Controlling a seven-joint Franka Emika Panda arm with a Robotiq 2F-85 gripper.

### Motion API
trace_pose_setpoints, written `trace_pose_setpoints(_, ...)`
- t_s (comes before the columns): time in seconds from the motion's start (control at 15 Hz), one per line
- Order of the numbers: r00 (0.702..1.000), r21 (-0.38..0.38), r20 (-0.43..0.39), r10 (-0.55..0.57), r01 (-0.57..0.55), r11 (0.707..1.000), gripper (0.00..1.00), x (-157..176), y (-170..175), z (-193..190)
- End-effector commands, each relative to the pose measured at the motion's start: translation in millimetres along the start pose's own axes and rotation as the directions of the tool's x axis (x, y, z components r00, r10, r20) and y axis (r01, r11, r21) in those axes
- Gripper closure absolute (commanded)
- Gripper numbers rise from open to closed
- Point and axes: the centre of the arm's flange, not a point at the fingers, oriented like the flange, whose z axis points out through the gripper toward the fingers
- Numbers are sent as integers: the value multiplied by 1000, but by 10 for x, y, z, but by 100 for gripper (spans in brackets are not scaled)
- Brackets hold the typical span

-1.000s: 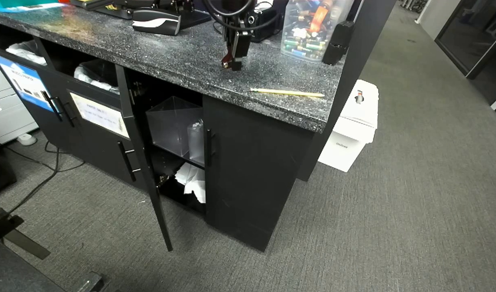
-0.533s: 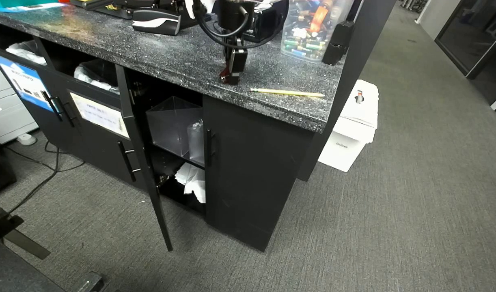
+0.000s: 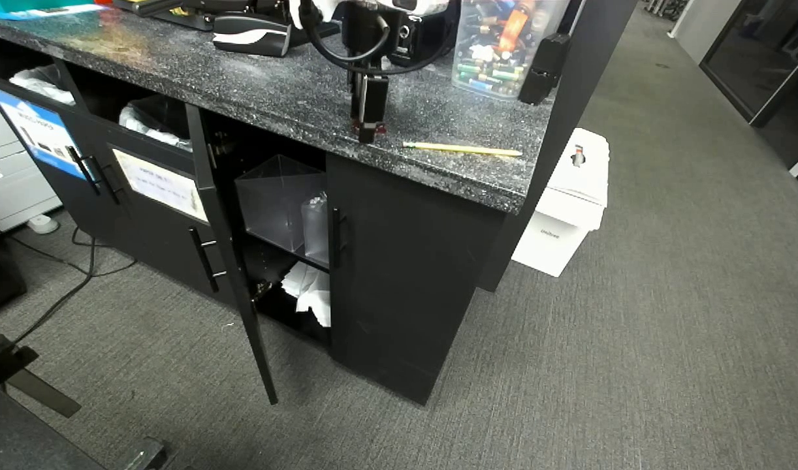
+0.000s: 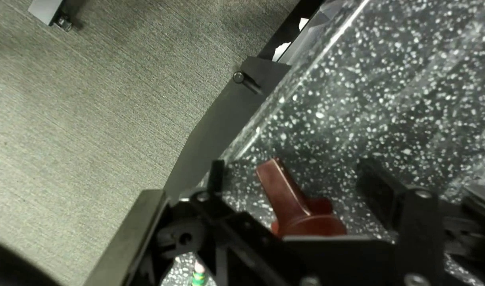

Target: Move the staple remover to the right

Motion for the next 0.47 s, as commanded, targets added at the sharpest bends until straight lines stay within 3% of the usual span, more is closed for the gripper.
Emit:
trace_pose_setpoints(0.0, 996, -14, 72, -56, 57, 998, 0, 437, -573, -160)
trace_pose_setpoints(0.13, 982, -15, 132, -133, 136, 991, 0, 328, -582, -304)
trace_pose_setpoints(0.2, 995, -18, 59, -75, 76, 997, 0, -108, -19, -66)
trace_pose_setpoints(0.4, 988, -12, 91, -121, 123, 992, 0, -183, -50, -229)
